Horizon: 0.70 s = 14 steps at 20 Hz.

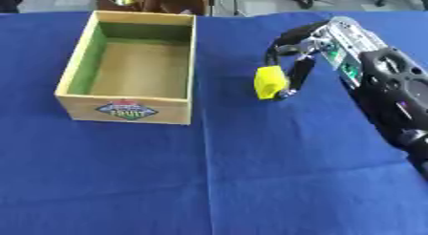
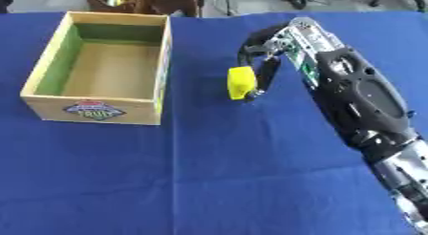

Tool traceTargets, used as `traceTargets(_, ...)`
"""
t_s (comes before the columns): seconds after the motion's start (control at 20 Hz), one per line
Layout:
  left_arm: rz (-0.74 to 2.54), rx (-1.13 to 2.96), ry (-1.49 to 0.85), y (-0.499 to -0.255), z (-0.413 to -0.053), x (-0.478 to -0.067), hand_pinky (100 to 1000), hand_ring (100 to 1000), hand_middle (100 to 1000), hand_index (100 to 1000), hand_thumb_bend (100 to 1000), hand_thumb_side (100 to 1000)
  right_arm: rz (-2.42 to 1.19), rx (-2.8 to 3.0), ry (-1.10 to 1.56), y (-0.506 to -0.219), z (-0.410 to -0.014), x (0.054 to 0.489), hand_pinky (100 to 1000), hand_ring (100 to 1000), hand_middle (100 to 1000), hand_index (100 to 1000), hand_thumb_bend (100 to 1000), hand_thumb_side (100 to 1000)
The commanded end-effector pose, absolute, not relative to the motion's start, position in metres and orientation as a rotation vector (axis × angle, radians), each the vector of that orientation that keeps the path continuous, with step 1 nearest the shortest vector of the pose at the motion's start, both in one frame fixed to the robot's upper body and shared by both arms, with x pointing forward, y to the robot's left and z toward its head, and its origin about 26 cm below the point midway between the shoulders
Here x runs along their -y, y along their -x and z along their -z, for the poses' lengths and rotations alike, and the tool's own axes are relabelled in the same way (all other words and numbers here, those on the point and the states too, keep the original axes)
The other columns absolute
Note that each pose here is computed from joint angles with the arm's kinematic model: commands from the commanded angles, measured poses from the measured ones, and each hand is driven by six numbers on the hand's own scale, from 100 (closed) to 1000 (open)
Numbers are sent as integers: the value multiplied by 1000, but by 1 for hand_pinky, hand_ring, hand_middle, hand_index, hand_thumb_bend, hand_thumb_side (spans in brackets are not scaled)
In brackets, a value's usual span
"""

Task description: Pick up objects on the table and place them in the box.

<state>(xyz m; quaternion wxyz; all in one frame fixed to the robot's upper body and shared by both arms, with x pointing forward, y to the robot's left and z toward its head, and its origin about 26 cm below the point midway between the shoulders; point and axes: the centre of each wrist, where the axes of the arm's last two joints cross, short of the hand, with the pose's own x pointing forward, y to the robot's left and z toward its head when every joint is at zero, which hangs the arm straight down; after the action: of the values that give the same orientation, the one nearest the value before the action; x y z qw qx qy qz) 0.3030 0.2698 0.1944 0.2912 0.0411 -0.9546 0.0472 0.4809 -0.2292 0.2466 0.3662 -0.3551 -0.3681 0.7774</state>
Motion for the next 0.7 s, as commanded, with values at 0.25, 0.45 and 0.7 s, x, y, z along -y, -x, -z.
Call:
traceTargets(0.25, -102, 2571, -98, -301, -201, -268, 483, 578, 643, 768, 100, 1000, -1974, 976, 961, -479, -257, 232, 800, 855, 576, 770, 469, 451)
traceTargets(0.45, -100, 2569, -96, -301, -201, -268, 483, 579, 643, 768, 100, 1000, -1971, 996, 963, -479, -258, 232, 792, 843, 543, 735, 396, 473)
traceTargets(0.7, -99, 2567, -93, -301, -200, -268, 482, 580, 643, 768, 100, 1000, -1970, 1023, 974, -478, -264, 230, 781, 834, 527, 721, 261, 479)
